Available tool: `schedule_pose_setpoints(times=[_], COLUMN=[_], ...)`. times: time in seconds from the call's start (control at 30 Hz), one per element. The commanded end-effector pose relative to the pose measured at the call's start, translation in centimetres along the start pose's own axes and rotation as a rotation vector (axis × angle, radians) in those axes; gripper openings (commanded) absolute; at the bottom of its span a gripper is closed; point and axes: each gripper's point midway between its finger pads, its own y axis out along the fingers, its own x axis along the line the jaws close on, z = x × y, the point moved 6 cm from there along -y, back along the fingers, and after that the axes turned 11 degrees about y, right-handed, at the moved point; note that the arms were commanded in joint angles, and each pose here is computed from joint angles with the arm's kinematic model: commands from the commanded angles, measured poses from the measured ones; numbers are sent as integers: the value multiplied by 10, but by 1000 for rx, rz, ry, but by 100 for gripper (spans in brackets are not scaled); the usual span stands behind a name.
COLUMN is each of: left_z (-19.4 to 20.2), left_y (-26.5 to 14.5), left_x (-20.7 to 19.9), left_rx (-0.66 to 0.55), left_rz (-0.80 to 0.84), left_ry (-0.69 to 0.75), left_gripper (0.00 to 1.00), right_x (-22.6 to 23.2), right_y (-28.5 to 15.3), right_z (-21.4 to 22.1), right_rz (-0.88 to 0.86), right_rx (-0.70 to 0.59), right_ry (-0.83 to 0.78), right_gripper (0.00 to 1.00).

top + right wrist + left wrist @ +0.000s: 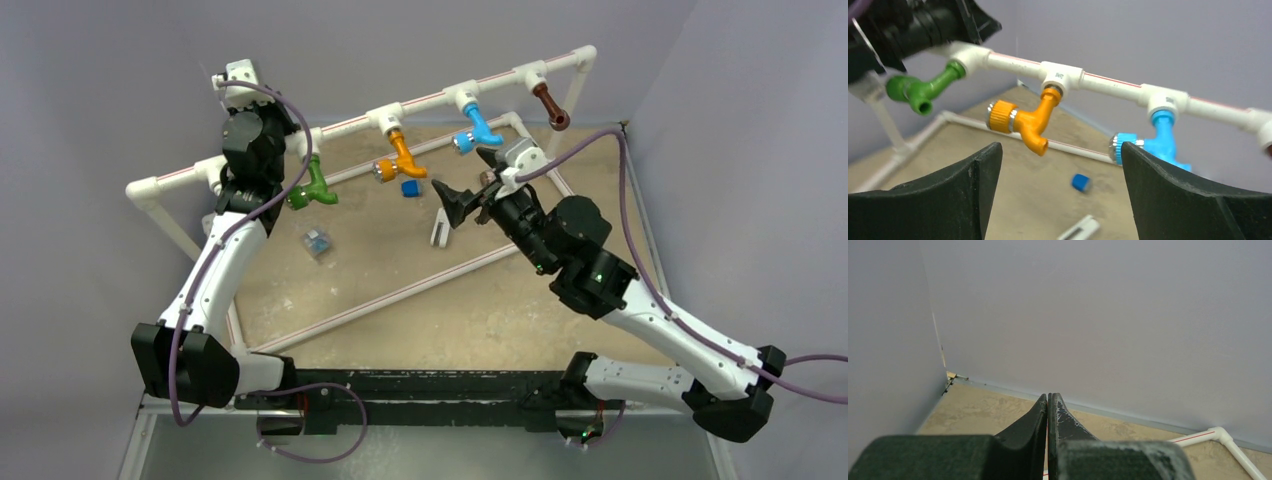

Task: Install the water faucets

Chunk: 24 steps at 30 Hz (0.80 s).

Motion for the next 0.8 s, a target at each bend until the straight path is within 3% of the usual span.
schedule_pose_setpoints(times=[0.0,0.13,0.37,0.6,0.77], left_z=[102,102,102,102,103], left_y=[-16,-16,-15,-15,-15], left_x=[-8,-8,-7,-7,-7], left_rx=[375,376,375,377,378], left_rz=[67,65,63,64,65], left_ry=[112,113,118,116,116], left_gripper=[0,0,0,0,0], right_x=[-3,7,14,25,33], right_y=[-4,-5,6,21,42], right_z=[-6,-3,19,25,37], right_rz=[-122,-174,-98,2,46], right_rx=[79,51,68,-40,-49], right_ry=[-449,-712,-1175,-1382,-1414], right_gripper=[88,91,93,93,92])
